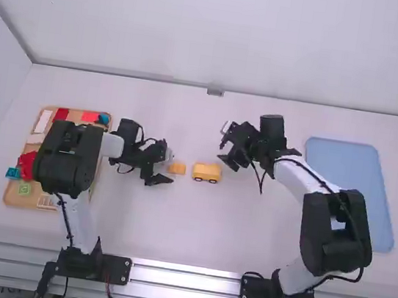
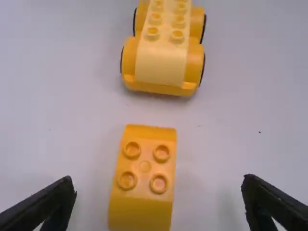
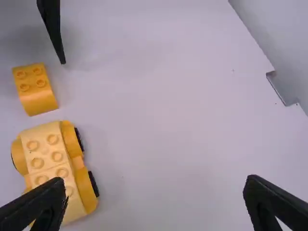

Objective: Assemble lego blocks to make yellow taxi

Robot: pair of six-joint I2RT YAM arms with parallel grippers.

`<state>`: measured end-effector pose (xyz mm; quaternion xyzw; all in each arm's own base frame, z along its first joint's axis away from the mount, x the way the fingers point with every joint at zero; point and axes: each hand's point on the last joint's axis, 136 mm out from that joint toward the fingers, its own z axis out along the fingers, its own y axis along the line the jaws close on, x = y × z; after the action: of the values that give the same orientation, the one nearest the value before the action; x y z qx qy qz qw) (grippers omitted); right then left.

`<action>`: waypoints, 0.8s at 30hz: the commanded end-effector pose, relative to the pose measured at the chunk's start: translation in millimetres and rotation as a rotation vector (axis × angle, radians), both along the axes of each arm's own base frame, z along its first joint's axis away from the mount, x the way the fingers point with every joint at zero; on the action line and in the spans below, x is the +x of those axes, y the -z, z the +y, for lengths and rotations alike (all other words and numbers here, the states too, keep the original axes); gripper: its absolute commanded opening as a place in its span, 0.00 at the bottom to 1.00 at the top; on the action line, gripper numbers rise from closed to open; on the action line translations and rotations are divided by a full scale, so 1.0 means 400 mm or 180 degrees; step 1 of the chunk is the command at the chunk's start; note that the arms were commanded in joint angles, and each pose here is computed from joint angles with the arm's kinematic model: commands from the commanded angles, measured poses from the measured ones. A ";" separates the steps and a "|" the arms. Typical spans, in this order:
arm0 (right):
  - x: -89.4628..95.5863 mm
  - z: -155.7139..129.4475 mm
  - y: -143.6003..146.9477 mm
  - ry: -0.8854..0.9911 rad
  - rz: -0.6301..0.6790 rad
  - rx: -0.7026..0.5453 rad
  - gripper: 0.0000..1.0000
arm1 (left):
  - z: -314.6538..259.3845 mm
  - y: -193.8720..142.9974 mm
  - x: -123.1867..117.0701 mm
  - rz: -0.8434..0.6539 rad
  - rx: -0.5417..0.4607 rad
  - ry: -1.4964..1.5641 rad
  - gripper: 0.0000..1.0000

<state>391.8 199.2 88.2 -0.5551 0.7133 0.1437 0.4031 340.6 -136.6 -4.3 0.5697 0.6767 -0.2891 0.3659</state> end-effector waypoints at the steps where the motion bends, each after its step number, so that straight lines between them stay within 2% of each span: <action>1: -0.002 0.016 -0.024 -0.0103 -0.0030 0.0134 0.98 | -0.016 0.013 -0.027 0.0010 -0.0092 0.0130 0.88; 7: -0.010 0.026 -0.028 -0.0164 -0.0010 0.0193 0.98 | -0.010 0.057 -0.017 -0.0009 -0.0085 0.0107 0.83; 10: -0.017 0.037 -0.027 -0.0181 0.0017 0.0199 0.98 | -0.009 0.056 -0.018 -0.0091 -0.0076 0.0167 0.74; 14: -0.024 0.050 -0.027 -0.0232 0.0004 0.0188 0.99 | -0.014 0.059 -0.021 -0.0162 -0.0057 0.0215 0.57; 24: -0.026 0.057 -0.027 -0.0245 -0.0010 0.0174 0.99 | -0.021 0.059 -0.017 -0.0253 -0.0064 0.0240 0.43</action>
<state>379.7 220.5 93.6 -0.5712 0.6900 0.1765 0.4081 343.2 -141.6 -17.7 0.5957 0.6382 -0.2803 0.3991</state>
